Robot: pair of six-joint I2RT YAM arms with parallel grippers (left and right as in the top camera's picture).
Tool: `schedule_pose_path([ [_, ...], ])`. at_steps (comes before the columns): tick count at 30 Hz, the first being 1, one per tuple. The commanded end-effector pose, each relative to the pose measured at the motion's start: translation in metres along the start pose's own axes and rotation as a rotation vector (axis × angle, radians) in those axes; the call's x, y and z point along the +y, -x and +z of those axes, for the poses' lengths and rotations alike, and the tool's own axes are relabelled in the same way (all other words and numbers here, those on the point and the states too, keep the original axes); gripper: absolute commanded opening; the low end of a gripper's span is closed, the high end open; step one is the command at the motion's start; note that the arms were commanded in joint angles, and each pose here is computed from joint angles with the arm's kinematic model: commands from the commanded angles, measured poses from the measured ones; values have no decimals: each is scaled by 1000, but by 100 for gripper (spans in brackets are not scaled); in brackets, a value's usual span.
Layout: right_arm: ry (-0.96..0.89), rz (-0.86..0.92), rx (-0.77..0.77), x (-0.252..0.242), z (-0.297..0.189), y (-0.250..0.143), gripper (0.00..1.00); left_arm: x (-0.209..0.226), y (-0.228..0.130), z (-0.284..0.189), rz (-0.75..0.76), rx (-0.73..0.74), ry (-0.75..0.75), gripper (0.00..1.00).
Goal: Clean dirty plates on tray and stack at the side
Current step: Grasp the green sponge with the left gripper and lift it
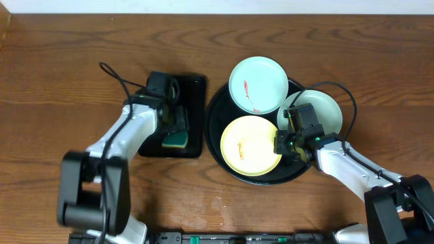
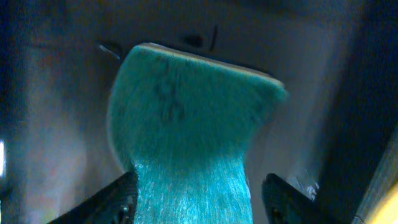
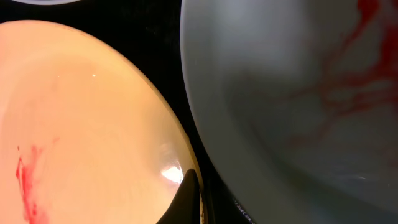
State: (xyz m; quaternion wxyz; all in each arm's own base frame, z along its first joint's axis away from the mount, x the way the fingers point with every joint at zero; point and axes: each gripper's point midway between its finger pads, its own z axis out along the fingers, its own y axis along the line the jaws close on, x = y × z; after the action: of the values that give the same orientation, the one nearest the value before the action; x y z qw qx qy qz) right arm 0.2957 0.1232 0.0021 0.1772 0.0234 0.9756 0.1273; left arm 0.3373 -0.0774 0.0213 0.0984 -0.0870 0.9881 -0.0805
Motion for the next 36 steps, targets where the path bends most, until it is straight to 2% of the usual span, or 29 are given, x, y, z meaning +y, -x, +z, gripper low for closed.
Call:
schedule_pose_path([
  [1,-132,11,-1,-31,8,-3,1,2,-11,29,-10,60,11,51],
  [5,-128,11,1,-30,8,-4,1,6,-21,48,-13,114,30,8],
  [9,-126,11,5,-30,8,-4,1,4,-20,41,-14,116,32,7],
  [14,-126,10,5,-29,8,-4,1,-4,-7,9,-8,72,14,9],
  [15,-126,10,5,-29,8,-5,1,-5,-6,5,-7,61,10,27],
  [16,-126,10,6,-30,8,-5,1,-6,-5,1,-6,53,7,39],
  [18,-127,11,9,-30,8,-5,1,-6,-6,-2,-5,55,7,55],
  [19,-127,11,9,-30,8,-5,1,-5,-9,-2,-7,65,11,58],
  [23,-130,11,17,-31,8,-7,1,2,-26,9,-9,110,29,59],
  [25,-132,11,20,-31,8,-8,1,5,-31,17,-8,121,33,58],
  [26,-133,12,22,-31,8,-9,1,5,-33,23,-6,120,32,53],
  [29,-133,20,22,-31,8,-9,1,9,-38,38,-6,111,28,11],
  [30,-133,23,22,-31,8,-9,1,9,-39,40,-5,109,28,8],
  [36,-133,22,22,-31,8,-9,1,5,-30,26,-3,95,25,7],
])
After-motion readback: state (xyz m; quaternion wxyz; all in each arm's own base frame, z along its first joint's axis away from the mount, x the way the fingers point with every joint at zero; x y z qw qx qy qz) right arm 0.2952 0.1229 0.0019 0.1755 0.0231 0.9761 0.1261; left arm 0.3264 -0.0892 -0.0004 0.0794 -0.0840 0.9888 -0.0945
